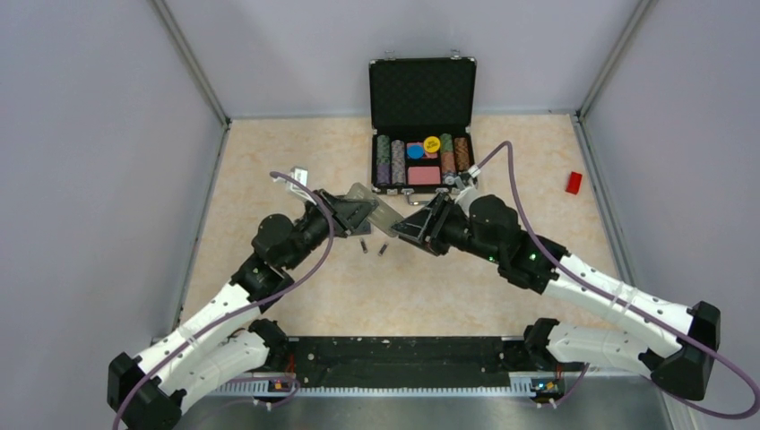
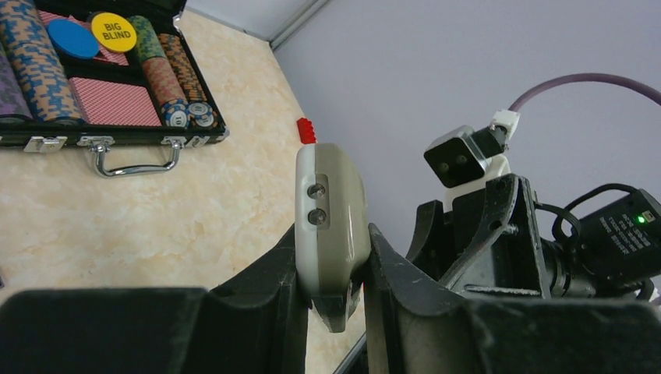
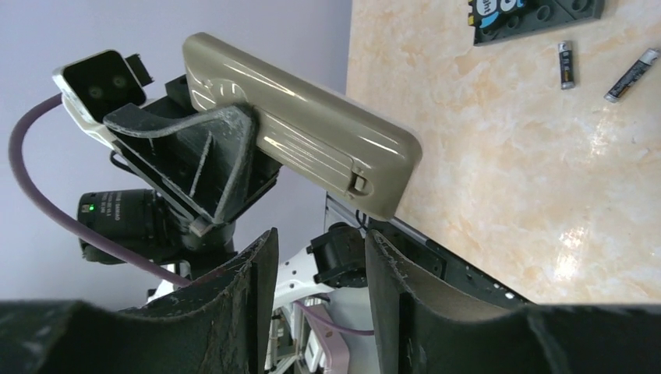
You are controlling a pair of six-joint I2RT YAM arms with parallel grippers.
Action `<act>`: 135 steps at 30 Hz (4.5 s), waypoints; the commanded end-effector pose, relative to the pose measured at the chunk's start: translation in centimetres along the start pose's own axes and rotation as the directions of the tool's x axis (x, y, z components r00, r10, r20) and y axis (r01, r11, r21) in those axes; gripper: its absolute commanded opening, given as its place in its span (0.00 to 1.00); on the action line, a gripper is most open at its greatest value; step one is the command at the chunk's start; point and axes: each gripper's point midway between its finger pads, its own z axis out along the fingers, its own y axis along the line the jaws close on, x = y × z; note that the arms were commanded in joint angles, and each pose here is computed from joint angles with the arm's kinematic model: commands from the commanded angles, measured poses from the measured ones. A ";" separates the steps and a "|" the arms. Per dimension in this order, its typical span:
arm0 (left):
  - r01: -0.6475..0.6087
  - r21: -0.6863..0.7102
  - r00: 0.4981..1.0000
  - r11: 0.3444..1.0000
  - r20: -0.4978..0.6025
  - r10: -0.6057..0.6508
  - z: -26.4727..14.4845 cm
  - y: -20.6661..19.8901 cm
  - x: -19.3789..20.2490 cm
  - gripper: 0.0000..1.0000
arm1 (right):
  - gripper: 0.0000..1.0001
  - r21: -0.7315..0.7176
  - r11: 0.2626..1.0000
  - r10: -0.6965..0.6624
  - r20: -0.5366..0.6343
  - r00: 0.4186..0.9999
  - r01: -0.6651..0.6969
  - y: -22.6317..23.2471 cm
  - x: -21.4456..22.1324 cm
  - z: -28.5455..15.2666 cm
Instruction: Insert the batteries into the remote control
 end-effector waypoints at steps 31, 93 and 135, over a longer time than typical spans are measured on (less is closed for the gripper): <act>-0.228 0.350 0.965 0.909 -0.046 0.260 -2.5 -6.7 0.7 0.00 | 0.65 -0.156 0.985 -0.065 0.020 0.998 0.067 3.0 -0.3 -4.2; -0.064 0.324 0.998 0.944 0.008 0.065 -2.9 -10.2 -3.5 0.00 | 0.85 -0.282 0.904 -0.327 0.031 0.944 0.322 6.4 -0.1 -5.7; -0.074 0.170 0.986 0.983 0.160 0.046 -2.2 -5.9 -4.8 0.00 | 0.31 -0.215 0.977 -0.006 0.015 1.000 0.009 5.9 -0.7 -1.6</act>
